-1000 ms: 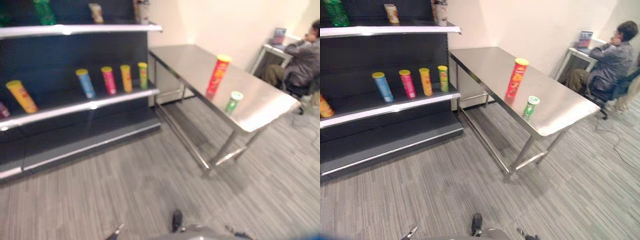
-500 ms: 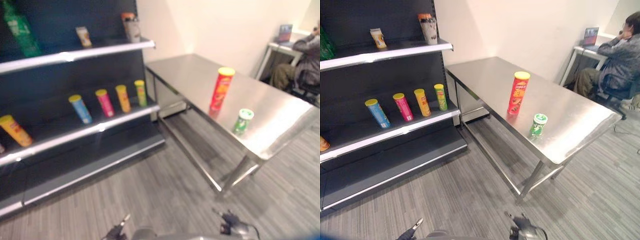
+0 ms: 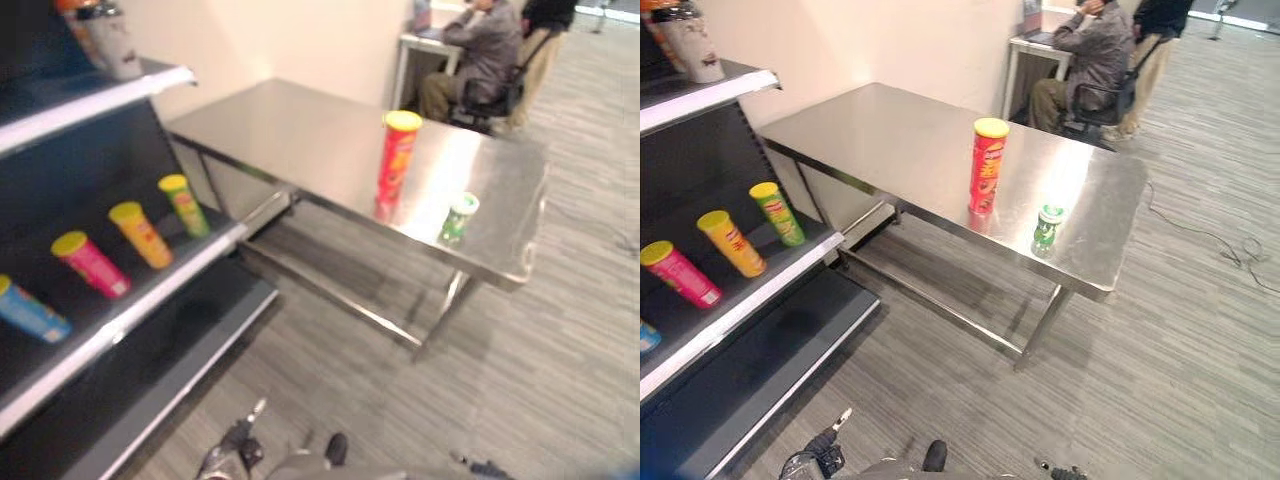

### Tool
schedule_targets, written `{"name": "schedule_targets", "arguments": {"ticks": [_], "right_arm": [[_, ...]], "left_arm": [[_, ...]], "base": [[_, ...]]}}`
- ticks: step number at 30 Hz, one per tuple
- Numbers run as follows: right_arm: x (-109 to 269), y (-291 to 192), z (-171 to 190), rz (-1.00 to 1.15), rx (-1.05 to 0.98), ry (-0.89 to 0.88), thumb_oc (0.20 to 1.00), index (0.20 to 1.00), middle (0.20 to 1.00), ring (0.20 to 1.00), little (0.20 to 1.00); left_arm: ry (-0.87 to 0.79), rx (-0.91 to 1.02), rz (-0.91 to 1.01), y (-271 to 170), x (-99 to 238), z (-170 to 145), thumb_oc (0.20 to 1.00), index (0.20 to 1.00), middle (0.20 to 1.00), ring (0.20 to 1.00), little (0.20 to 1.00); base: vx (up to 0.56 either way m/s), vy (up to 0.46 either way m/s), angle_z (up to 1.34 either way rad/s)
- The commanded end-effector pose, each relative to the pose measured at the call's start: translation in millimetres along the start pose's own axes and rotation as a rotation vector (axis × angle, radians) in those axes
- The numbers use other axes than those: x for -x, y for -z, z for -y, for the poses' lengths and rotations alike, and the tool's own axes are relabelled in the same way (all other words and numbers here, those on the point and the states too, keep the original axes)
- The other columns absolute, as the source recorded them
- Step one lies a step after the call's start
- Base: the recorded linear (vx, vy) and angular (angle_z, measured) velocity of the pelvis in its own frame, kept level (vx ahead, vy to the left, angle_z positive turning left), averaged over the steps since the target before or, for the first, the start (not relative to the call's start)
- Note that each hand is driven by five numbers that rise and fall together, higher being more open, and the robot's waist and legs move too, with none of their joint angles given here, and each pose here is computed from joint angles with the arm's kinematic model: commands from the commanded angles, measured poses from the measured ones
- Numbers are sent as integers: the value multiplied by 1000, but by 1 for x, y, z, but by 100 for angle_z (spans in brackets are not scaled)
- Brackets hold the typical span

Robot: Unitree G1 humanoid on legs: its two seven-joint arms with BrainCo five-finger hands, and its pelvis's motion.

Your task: Put the goods on the table back onto the shelves and tidy them up.

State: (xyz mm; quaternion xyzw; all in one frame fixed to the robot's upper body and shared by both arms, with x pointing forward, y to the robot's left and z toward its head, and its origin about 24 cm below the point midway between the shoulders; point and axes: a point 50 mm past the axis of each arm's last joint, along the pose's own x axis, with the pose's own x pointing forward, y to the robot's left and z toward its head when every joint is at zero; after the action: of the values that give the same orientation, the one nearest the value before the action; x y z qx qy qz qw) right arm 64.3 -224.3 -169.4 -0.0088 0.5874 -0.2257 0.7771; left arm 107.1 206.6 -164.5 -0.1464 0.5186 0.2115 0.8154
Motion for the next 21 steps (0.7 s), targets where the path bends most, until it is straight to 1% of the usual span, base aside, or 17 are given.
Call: {"name": "schedule_targets", "arguments": {"ticks": [1, 2, 4, 6, 8, 12, 13, 14, 15, 16, 20, 21], "right_arm": [[-1, -21, -10, 52, -1, -42, 1000, 1000, 1000, 1000, 1000], [0, -22, -12, 59, 8, -68, 1000, 1000, 1000, 1000, 1000], [-1, -18, -9, 36, -23, -60, 1000, 1000, 1000, 1000, 1000], [-2, -9, 0, -7, -57, -33, 1000, 1000, 1000, 1000, 1000], [-3, -11, 10, 0, -64, 5, 1000, 1000, 1000, 1000, 1000], [-3, -14, 11, 8, -36, 5, 1000, 1000, 1000, 1000, 1000], [-3, -12, 9, -6, -31, 2, 1000, 1000, 1000, 1000, 1000], [-3, -12, 9, -6, -31, 3, 1000, 1000, 1000, 1000, 1000], [-2, -1, 11, -41, -17, 10, 1000, 1000, 1000, 1000, 1000], [-2, 3, 12, -55, -9, 12, 1000, 1000, 1000, 1000, 1000], [-1, 9, 15, -75, 12, 24, 1000, 1000, 1000, 1000, 1000], [-2, 2, 11, -46, 26, 9, 1000, 1000, 1000, 1000, 1000]], "left_arm": [[-10, -141, 14, -2, 1, -14, 1000, 1000, 1000, 1000, 1000], [-15, -153, 5, -1, 1, -18, 1000, 1000, 1000, 1000, 1000], [-21, -172, -12, 2, 2, -23, 1000, 1000, 1000, 1000, 1000], [-24, -189, -72, 15, 4, -29, 1000, 1000, 1000, 1000, 1000], [-26, -162, -97, 21, 6, -34, 1000, 1000, 1000, 1000, 1000], [0, -163, -110, 25, 6, -29, 1000, 1000, 1000, 1000, 1000], [36, -204, -109, 23, 5, -20, 1000, 1000, 1000, 1000, 1000], [37, -204, -109, 23, 5, -20, 1000, 1000, 1000, 1000, 1000], [68, -260, -112, 26, 5, -12, 1000, 1000, 1000, 1000, 1000], [76, -283, -118, 27, 5, -10, 1000, 1000, 1000, 1000, 1000], [51, -254, -81, 16, 3, -15, 1000, 1000, 1000, 1000, 1000], [49, -250, -60, 11, 2, -14, 1000, 1000, 1000, 1000, 1000]], "base": [[112, 332, -119], [30, 245, -144], [41, 236, -158], [143, 230, -111], [234, 109, -121], [251, 39, -112], [187, 13, -43], [307, -16, 12], [243, -35, 73], [392, -47, 93], [265, -31, 52], [109, -31, 34]]}}
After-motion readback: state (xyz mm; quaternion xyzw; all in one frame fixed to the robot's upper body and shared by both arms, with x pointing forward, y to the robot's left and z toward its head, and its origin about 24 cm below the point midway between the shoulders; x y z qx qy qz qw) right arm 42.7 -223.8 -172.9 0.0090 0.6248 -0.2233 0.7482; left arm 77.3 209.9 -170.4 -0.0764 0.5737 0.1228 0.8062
